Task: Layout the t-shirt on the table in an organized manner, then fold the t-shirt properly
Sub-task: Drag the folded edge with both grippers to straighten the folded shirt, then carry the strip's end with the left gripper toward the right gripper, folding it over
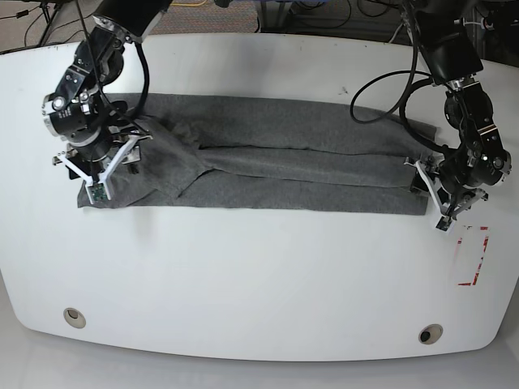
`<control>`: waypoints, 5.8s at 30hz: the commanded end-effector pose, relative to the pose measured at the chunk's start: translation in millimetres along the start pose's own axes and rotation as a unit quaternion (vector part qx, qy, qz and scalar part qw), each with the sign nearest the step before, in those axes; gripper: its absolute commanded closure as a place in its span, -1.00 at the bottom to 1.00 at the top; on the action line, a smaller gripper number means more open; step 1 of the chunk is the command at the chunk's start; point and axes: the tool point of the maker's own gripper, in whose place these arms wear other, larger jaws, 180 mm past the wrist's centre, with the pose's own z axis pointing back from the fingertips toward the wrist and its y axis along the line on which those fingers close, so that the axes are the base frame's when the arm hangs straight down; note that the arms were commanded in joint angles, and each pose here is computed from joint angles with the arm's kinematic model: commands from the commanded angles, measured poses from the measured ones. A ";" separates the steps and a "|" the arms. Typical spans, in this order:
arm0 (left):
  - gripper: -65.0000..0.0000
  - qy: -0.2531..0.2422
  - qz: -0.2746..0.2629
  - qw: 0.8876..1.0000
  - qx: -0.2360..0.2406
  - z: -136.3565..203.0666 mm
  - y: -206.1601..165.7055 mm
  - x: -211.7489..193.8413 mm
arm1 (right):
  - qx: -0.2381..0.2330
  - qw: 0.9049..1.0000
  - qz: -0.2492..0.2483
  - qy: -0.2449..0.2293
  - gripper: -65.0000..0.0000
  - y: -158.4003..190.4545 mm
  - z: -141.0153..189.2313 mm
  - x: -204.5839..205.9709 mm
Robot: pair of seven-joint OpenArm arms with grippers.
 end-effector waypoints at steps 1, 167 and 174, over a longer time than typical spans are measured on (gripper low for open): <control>0.01 -0.038 0.007 0.999 0.029 16.9 20.1 18.5 | 0.014 1.000 -0.014 -0.006 0.22 4.5 -9.6 3.0; 0.37 -0.107 0.070 0.940 -0.317 -5.0 -178.7 80.0 | 0.097 0.990 -0.092 0.036 0.88 25.2 -74.8 -67.2; 0.93 -0.103 0.086 0.942 -0.309 -35.9 -190.9 70.6 | 0.080 0.994 -0.074 0.001 0.88 20.1 -62.1 -41.5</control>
